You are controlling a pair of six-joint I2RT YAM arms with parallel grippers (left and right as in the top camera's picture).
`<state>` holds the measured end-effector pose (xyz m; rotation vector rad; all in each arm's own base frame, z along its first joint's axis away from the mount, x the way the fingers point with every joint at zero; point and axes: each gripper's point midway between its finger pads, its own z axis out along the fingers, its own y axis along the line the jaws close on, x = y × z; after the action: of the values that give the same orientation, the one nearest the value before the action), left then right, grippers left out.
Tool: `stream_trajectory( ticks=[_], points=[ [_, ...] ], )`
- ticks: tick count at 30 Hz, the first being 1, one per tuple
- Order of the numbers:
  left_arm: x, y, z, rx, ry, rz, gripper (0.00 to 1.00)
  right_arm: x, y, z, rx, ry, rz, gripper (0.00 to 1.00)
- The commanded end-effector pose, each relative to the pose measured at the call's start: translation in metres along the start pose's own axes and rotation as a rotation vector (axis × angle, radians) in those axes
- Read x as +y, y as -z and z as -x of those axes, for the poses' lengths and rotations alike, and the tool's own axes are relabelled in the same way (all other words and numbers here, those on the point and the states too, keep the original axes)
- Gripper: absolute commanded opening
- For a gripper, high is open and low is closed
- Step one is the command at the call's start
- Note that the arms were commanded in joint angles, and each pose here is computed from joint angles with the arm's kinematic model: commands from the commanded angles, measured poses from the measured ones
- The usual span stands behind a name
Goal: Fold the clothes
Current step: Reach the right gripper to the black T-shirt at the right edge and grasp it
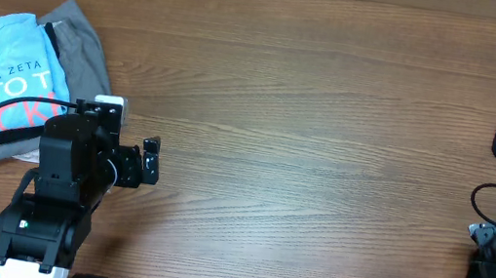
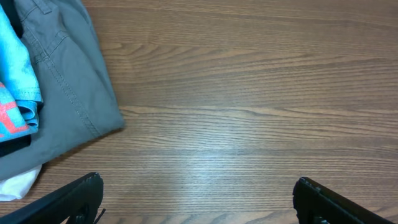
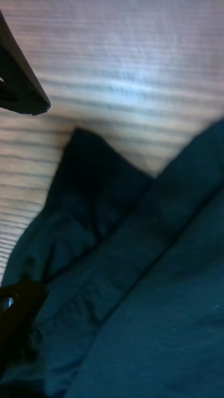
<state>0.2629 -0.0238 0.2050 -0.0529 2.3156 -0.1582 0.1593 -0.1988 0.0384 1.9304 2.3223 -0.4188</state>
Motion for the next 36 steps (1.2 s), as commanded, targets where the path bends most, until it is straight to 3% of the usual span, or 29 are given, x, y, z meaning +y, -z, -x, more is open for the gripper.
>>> stream_trajectory(
  ticks=[1,12,15,21,26,30,36],
  points=[
    [-0.002,0.006,0.010,-0.032,-0.017,-0.010,1.00,-0.004,-0.010,0.000,0.020,-0.041,-0.020,0.88],
    [-0.002,0.006,0.010,-0.032,-0.017,-0.010,1.00,0.011,-0.026,-0.001,0.059,-0.056,0.025,0.88],
    [-0.002,0.006,0.010,-0.032,-0.017,-0.010,1.00,0.011,-0.026,-0.002,0.063,-0.055,0.022,0.84],
    [-0.002,0.006,0.010,-0.032,-0.017,-0.010,1.00,0.011,-0.026,-0.003,0.064,-0.055,0.021,0.61],
    [-0.002,0.006,0.010,-0.032,-0.017,-0.010,1.00,0.010,-0.026,-0.004,0.069,-0.053,0.018,0.15],
    [-0.002,0.006,0.011,-0.033,-0.017,-0.010,1.00,0.009,-0.026,-0.005,0.072,-0.053,0.016,0.04],
    [-0.002,0.006,0.011,-0.035,-0.018,-0.010,1.00,0.028,-0.023,-0.017,0.145,0.006,0.126,0.04]
  ],
)
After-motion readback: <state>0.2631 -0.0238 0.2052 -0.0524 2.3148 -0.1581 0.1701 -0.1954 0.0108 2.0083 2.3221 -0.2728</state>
